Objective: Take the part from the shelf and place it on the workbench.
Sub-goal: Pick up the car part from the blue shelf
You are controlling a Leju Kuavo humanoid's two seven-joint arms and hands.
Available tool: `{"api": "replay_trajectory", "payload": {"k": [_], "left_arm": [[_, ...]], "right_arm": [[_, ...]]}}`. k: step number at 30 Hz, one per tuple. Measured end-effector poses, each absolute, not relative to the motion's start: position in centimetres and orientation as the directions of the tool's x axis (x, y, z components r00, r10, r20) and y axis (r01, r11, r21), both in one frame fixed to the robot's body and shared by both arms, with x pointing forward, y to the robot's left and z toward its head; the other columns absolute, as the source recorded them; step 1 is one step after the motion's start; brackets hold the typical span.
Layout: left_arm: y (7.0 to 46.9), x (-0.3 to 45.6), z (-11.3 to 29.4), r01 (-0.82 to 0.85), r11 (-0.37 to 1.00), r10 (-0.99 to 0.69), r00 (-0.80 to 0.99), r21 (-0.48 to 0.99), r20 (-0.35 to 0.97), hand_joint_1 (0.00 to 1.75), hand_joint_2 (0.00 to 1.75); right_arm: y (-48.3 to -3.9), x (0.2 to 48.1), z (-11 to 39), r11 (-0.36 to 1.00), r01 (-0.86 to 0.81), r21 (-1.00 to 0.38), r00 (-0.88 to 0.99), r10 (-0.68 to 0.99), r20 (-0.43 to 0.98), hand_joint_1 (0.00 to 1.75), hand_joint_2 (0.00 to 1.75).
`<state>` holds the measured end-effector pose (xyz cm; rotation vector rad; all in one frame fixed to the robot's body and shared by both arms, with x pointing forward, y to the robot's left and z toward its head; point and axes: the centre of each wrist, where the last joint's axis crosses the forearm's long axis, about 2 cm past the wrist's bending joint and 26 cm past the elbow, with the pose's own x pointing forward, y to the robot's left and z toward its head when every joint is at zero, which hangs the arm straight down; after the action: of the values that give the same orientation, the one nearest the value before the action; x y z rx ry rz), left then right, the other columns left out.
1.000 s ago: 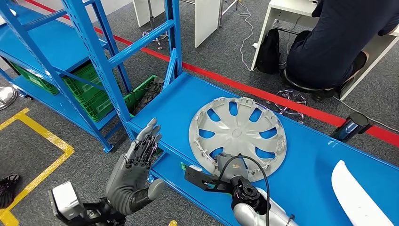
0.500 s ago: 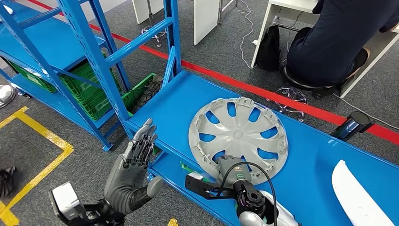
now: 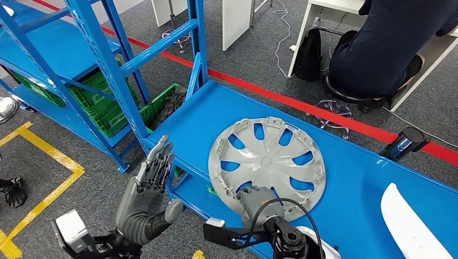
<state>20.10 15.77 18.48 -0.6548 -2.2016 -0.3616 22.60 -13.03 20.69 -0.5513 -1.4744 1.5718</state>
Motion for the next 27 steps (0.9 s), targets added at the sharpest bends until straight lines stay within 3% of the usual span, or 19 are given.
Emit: {"api": "replay_trajectory", "payload": {"k": [4,5,8,9,27], "left_arm": [[15.8,20.1,18.5,0.56,0.827,0.335,-0.555,0.045,0.761,0.0,1.75],[15.9,20.1,18.6,0.56,0.827,0.336,-0.556,0.044,0.76,0.0,1.75],[15.9,20.0,18.7,0.556,0.83,0.336,-0.56,0.044,0.757,0.0,1.75],[15.9,20.0,18.7,0.555,0.831,0.335,-0.561,0.043,0.757,0.0,1.75],[16.0,20.0,19.0,0.553,0.832,0.339,-0.563,0.04,0.753,0.0,1.75]], "right_arm": [[-13.2,21.9,20.6,0.092,-0.316,-0.944,-0.525,0.812,0.255,1.59,1.75],[-13.3,21.8,20.5,0.094,-0.318,-0.943,-0.524,0.812,0.258,1.36,1.75],[-13.6,21.6,20.2,0.106,-0.321,-0.941,-0.516,0.814,0.267,0.21,1.75],[-13.6,21.5,20.1,0.109,-0.321,-0.941,-0.514,0.814,0.27,0.0,1.75],[-14.9,21.4,17.3,0.045,-0.283,-0.958,-0.448,0.877,0.174,0.0,1.75]]}}
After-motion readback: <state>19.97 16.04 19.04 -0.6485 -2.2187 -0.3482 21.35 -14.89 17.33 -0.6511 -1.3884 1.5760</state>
